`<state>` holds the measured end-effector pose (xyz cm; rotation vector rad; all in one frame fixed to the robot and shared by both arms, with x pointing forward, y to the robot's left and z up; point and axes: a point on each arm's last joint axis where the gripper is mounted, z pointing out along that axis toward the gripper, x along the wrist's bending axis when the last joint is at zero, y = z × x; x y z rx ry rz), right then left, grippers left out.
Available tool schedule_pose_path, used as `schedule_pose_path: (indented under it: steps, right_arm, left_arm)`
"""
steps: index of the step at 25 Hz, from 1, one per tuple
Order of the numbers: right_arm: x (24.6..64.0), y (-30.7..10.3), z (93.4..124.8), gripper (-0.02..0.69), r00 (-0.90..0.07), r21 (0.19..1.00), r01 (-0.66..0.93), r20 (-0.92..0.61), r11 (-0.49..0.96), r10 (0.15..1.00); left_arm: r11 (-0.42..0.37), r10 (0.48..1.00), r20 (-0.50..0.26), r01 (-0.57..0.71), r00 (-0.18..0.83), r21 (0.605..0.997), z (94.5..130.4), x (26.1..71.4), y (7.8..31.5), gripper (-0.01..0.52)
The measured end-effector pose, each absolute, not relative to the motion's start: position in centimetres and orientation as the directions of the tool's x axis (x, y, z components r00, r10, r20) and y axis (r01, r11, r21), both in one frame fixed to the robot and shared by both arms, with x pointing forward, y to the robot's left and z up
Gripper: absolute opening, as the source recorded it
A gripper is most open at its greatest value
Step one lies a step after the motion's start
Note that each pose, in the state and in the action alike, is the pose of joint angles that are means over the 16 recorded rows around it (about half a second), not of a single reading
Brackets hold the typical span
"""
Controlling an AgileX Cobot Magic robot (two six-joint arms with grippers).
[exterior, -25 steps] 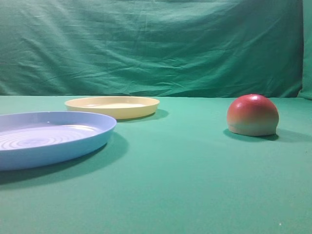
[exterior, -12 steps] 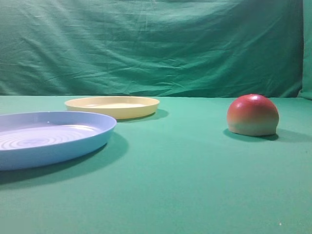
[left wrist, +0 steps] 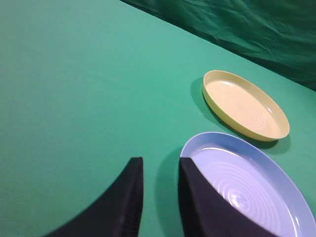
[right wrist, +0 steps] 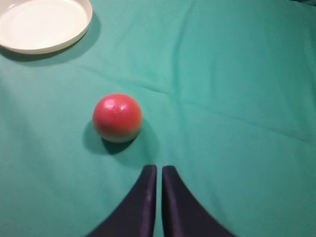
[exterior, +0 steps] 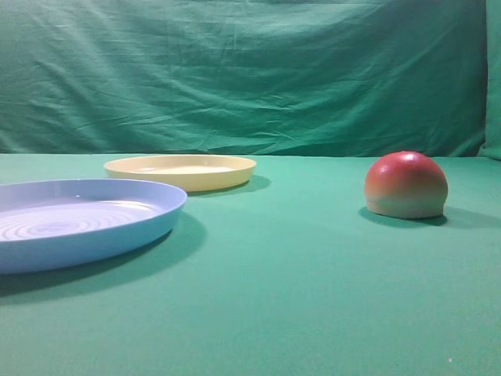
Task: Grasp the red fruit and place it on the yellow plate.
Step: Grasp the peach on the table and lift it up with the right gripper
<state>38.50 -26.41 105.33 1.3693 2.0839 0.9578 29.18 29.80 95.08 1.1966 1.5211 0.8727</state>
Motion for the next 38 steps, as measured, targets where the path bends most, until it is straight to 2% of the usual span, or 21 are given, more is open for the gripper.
schedule_pose_path:
  steps: [6, 13, 17, 27, 30, 33, 38]
  right_arm:
    - [42.3, -24.4, 105.5, 0.0, -0.48, 0.681, 0.652, 0.03, 0.333, 0.877]
    - [46.8, -21.4, 103.7, 0.026, -0.558, 0.59, 0.682, 0.04, 0.431, 0.829]
    - [48.8, -19.9, 102.2, 0.123, -0.592, 0.546, 0.686, 0.035, 0.481, 0.805]
    - [52.1, -17.7, 98.5, 0.515, -0.627, 0.502, 0.676, 0.006, 0.54, 0.779]
    - [52.9, -17.6, 97.2, 0.598, -0.621, 0.494, 0.681, -0.001, 0.541, 0.784]
    - [53.5, -17.4, 96.0, 0.63, -0.614, 0.486, 0.688, -0.007, 0.539, 0.789]
    - [54.2, -17.3, 94.0, 0.575, -0.605, 0.466, 0.702, -0.009, 0.538, 0.797]
  left_arm:
    - [0.258, 0.966, -0.257, 0.266, -0.04, 0.929, 95.1, 29.2, 29.8, 0.157]
    - [0.258, 0.966, -0.257, 0.266, -0.04, 0.929, 95.1, 29.2, 29.8, 0.157]
    - [0.258, 0.966, -0.257, 0.266, -0.04, 0.929, 95.1, 29.2, 29.8, 0.157]
    - [0.258, 0.966, -0.257, 0.266, -0.04, 0.929, 95.1, 29.2, 29.8, 0.157]
    - [0.258, 0.966, -0.257, 0.266, -0.04, 0.929, 95.1, 29.2, 29.8, 0.157]
    - [0.258, 0.966, -0.257, 0.266, -0.04, 0.929, 95.1, 29.2, 29.8, 0.157]
    - [0.258, 0.966, -0.257, 0.266, -0.04, 0.929, 95.1, 29.2, 29.8, 0.157]
